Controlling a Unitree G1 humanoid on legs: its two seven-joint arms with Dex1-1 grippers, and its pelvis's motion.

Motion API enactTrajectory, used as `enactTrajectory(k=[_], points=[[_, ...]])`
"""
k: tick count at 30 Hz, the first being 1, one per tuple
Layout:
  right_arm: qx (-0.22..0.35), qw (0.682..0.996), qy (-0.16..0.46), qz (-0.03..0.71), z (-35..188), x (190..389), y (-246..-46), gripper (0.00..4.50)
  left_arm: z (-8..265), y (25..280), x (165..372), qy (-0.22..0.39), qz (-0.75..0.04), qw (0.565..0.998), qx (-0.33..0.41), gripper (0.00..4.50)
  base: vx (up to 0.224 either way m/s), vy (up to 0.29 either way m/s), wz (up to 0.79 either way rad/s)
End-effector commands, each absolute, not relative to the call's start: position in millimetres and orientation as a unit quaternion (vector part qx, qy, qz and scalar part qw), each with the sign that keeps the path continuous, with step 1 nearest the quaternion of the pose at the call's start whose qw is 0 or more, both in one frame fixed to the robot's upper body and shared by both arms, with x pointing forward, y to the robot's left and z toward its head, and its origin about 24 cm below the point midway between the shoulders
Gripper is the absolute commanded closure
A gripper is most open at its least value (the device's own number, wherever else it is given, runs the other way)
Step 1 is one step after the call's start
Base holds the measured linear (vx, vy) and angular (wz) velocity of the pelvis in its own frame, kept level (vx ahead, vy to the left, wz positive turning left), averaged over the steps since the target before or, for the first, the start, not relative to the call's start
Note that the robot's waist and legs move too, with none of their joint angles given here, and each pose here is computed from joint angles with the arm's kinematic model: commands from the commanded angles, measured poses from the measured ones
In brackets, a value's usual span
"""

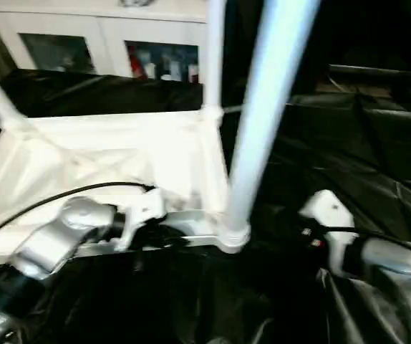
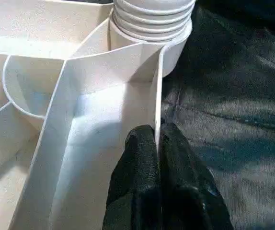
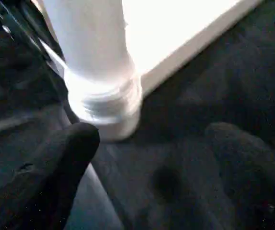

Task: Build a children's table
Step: Rotate leg to tighten

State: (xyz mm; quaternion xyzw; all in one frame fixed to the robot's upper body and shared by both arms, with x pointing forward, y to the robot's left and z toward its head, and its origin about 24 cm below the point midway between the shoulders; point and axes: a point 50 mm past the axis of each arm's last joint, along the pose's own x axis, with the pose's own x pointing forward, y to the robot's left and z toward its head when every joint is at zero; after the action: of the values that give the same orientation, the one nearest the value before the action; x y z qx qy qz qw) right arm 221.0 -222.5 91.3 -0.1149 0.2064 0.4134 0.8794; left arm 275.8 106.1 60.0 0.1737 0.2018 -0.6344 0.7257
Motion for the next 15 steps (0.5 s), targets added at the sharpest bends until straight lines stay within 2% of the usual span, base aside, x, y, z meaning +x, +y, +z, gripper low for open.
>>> enactTrajectory(k=[1, 4, 6, 8, 15], points=[[-0.125, 0.872, 0.189, 0.434, 92.2, 224.6, -210.4, 0.04, 61.6, 118.5, 277.3, 0.209, -0.611, 0.745, 0.167, 4.50, 0.000, 0.000, 0.00], [-0.136, 0.874, 0.170, 0.434, 89.9, 234.1, -197.7, 0.04, 61.4, 120.9, 276.9, 0.209, -0.608, 0.748, 0.166, 4.50, 0.000, 0.000, 0.00], [-0.122, 0.882, 0.161, 0.426, 89.2, 241.2, -192.9, 0.04, 62.2, 120.5, 278.1, 0.209, -0.606, 0.750, 0.164, 4.50, 0.000, 0.000, 0.00], [-0.143, 0.875, 0.150, 0.438, 87.2, 246.5, -187.0, 0.04, 64.5, 116.4, 280.7, 0.203, -0.611, 0.747, 0.165, 4.50, 0.000, 0.000, 0.00], [-0.160, 0.859, 0.162, 0.459, 77.6, 250.1, -179.7, 0.04, 67.5, 108.2, 287.5, 0.193, -0.613, 0.749, 0.164, 4.50, 0.000, 0.000, 0.00]])
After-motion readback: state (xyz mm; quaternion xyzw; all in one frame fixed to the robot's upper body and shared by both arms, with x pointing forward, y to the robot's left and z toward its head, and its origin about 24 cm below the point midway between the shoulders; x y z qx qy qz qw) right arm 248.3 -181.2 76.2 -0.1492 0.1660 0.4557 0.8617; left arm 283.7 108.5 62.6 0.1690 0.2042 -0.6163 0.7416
